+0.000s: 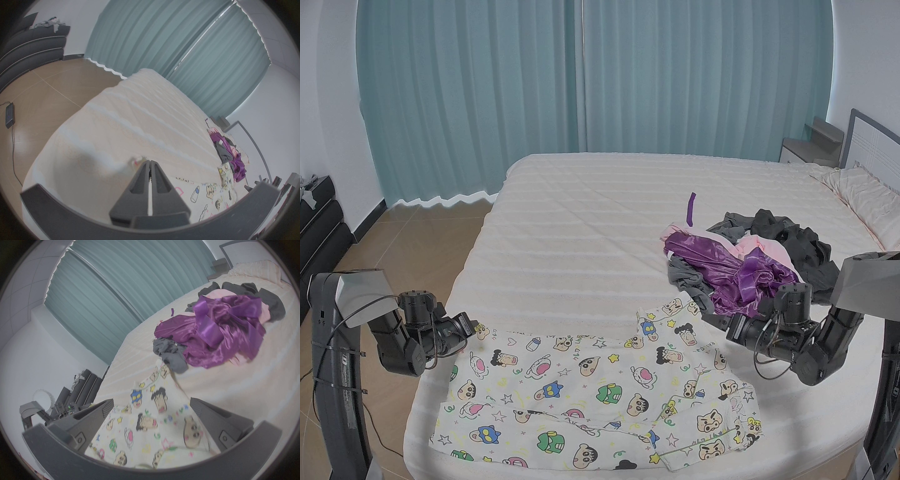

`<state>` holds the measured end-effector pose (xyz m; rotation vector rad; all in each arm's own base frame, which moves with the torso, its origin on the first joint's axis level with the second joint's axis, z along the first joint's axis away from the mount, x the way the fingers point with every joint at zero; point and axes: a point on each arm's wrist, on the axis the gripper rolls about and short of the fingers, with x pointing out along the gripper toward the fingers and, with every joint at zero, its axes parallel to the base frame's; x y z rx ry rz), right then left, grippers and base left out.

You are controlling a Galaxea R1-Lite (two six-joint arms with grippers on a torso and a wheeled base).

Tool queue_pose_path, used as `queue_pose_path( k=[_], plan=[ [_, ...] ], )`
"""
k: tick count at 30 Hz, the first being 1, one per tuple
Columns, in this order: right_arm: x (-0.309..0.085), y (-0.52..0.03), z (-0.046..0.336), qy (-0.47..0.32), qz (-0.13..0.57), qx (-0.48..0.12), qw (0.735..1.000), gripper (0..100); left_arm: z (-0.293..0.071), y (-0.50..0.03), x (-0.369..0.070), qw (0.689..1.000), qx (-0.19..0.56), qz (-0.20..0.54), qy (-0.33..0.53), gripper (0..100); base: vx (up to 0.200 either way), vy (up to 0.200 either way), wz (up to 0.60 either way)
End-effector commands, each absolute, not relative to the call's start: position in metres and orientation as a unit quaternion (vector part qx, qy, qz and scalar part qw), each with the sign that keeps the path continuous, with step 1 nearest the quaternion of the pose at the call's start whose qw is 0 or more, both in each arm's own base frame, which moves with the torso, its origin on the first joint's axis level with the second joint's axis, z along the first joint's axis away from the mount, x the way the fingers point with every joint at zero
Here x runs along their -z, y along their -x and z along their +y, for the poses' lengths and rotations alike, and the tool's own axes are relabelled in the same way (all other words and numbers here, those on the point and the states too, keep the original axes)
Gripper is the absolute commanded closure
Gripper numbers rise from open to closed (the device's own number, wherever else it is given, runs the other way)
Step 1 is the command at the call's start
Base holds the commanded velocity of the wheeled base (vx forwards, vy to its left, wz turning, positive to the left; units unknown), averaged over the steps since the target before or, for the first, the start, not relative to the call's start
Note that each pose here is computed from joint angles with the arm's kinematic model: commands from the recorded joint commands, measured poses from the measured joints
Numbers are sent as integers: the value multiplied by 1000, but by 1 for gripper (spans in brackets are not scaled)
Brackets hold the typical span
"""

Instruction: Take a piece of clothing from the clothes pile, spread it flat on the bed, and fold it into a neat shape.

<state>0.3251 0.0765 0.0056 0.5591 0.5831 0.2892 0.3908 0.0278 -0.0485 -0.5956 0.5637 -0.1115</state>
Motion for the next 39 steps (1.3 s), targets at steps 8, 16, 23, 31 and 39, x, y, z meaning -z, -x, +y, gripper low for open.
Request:
queue_pose_path(
  k=[8,16,23,31,39],
  plan=[
    [41,-406,115,-237,314,-82,916,0,30,-388,52,913,6,248,323,100,0,0,0],
    [65,-427,126,-217,320,-70,920,0,29,-381,54,912,4,253,323,100,0,0,0],
    [61,-442,132,-197,321,-78,923,0,28,-380,53,913,6,250,323,100,0,0,0],
    [53,-451,138,-223,314,-74,920,100,29,-381,54,913,6,250,323,100,0,0,0],
    [42,-443,122,-263,322,-55,908,100,30,-386,51,916,8,239,322,100,0,0,0]
  ],
)
